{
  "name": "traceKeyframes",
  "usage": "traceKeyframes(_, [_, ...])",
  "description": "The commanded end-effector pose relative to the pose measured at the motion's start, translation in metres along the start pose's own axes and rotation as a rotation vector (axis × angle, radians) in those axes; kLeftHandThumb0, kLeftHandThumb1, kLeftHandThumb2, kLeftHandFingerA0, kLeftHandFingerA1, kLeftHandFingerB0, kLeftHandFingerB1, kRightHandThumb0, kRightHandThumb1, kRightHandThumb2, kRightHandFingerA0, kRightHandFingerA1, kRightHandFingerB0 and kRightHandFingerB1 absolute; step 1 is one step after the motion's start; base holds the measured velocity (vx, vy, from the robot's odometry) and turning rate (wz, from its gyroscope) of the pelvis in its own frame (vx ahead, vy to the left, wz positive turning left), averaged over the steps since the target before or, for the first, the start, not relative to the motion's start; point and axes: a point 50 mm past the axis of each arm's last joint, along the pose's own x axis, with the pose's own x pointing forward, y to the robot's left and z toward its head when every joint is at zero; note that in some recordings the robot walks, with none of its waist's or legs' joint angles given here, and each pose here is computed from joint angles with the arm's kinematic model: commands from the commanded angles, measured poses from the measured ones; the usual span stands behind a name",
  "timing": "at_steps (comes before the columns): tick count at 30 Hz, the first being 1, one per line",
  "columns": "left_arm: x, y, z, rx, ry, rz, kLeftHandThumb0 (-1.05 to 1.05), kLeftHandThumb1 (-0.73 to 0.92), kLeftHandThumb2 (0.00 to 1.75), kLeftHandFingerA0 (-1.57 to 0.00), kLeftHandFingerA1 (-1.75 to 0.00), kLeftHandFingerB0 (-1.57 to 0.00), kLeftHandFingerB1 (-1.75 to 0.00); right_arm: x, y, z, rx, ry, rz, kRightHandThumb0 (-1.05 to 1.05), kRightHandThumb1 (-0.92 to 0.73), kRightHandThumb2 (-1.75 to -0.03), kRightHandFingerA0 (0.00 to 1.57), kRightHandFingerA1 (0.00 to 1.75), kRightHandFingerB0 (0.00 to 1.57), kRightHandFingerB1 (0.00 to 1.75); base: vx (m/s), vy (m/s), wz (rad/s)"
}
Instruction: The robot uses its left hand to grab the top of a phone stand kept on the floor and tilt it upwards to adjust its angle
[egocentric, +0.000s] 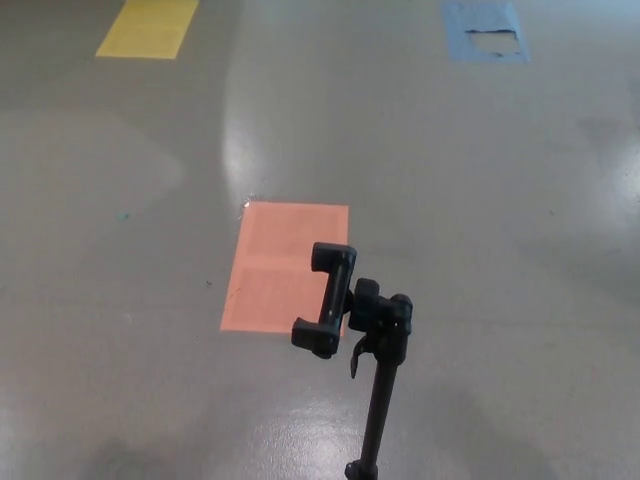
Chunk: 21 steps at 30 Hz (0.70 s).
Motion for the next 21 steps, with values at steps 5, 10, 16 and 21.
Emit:
traceKeyframes(5, [-0.002,0.007,0.003,0.001,-0.045,-0.008,-0.70,0.68,0.98,-0.05,-0.42,0.00,-0.33,0.000,-0.009,0.002,-0.018,-0.028,-0.031,-0.75,-0.82,-0.65,0.17,0.37,0.20,0.30,0.00,0.000,0.00])
traceKeyframes(10, [-0.002,0.005,0.010,0.047,-0.117,0.021,-0.64,0.85,0.66,-0.16,-0.29,-0.12,-0.21,0.000,-0.008,0.005,-0.006,-0.037,-0.024,-0.74,-0.82,-0.66,0.19,0.34,0.19,0.28,0.00,0.000,0.00])
traceKeyframes(16, [-0.005,0.002,0.046,0.123,-0.375,0.089,-0.61,0.62,0.94,-0.07,-0.43,0.00,-0.33,0.001,-0.010,0.007,-0.026,-0.044,-0.026,-0.73,-0.82,-0.65,0.20,0.35,0.20,0.30,0.00,0.000,0.00])
traceKeyframes(21, [-0.018,0.005,0.084,0.244,-0.588,0.134,-0.73,0.64,0.90,-0.11,-0.42,-0.04,-0.25,0.002,-0.010,0.010,-0.032,-0.047,-0.019,-0.73,-0.81,-0.65,0.18,0.35,0.20,0.29,0.00,0.000,0.00])
